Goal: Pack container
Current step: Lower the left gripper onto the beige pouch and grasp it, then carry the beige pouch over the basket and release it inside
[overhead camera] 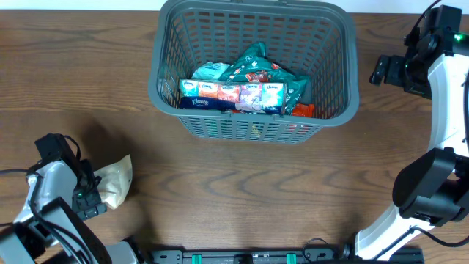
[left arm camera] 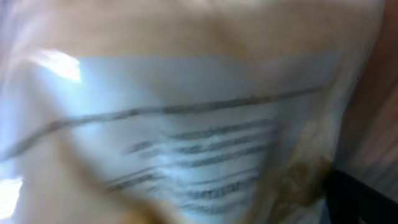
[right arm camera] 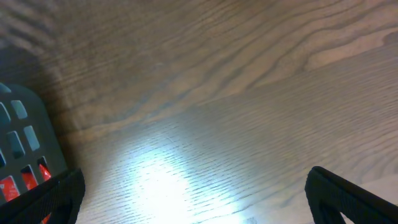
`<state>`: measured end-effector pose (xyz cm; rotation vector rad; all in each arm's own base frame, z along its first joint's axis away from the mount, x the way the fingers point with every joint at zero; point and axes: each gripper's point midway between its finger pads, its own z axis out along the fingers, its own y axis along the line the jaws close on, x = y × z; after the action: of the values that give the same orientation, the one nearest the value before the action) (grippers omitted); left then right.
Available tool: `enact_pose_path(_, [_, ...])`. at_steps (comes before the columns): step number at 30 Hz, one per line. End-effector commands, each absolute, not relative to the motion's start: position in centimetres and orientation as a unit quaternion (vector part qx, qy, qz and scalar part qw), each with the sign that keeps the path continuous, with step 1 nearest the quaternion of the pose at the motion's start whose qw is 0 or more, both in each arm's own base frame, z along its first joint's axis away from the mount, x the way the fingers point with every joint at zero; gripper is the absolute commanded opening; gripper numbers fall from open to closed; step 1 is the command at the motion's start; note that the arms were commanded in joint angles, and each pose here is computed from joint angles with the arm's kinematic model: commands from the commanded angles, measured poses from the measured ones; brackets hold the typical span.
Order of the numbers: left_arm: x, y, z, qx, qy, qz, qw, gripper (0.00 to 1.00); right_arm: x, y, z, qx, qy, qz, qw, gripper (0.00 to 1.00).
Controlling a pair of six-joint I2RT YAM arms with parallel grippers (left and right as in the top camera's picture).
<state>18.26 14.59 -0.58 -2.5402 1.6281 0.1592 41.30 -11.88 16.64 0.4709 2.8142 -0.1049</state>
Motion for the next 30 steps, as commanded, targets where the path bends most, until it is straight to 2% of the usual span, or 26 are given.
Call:
enact_pose_path(1, [17.3,14.8,-1.4,-0.827,0.555,0.078,0.045,0.94,41.3,-11.5,16.7,0.153,0.977,-0.036,0.143,0.99])
enact_pose_path(3, [17.1,15.0,-1.5,-0.824,0.559,0.087,0.043,0.90,41.3,-11.5,16.7,0.153,0.977,-0.036,0.142,0.99])
enact_pose_path(4, [17.0,15.1,-1.5,-0.821,0.562,0.091,0.044,0.84,41.3,-11.5,16.7,0.153,0.977,-0.036,0.142,0.99])
enact_pose_path(7, [17.0,15.1,-1.5,-0.819,0.564,0.092,0.045,0.53,41.3,-11.5,16.7,0.153,0.977,-0.036,0.143,0.99])
enact_pose_path(8, [17.0,15.1,-1.5,-0.819,0.565,0.092,0.044,0.37,41.3,-11.5,16.8,0.153,0.977,-0.036,0.143,0.99])
enact_pose_path(9, [17.0,15.1,-1.5,-0.819,0.565,0.091,0.044,0.25,41.3,-11.5,16.8,0.153,0.977,-0.036,0.143,0.99])
enact_pose_path(11, [17.2,15.0,-1.5,-0.816,0.570,0.086,0.043,0.12,41.3,-11.5,16.8,0.153,0.977,-0.036,0.143,0.99])
enact_pose_path(14, [17.9,14.6,-1.2,-0.799,0.596,0.064,0.043,0.10,41.3,-11.5,16.8,0.153,0.977,-0.036,0.143,0.99])
enact_pose_path(15, [18.3,14.6,-0.9,-0.790,0.609,0.057,0.046,0.06,41.3,-11.5,16.8,0.153,0.977,-0.037,0.143,0.99])
enact_pose_path(20, [22.5,14.0,2.1,-0.714,0.694,-0.032,0.090,0.06,41.4,-11.5,16.8,0.153,0.977,-0.037,0.144,0.99])
enact_pose_path(25, [27.5,14.0,8.9,-0.613,0.761,-0.112,0.183,0.06,41.4,-11.5,16.8,0.153,0.977,-0.036,0.144,0.99])
enact_pose_path(30, [30.0,13.0,16.2,-0.526,0.806,-0.156,0.223,0.06,41.4,-11.4,16.8,0.152,0.977,-0.032,0.145,0.99])
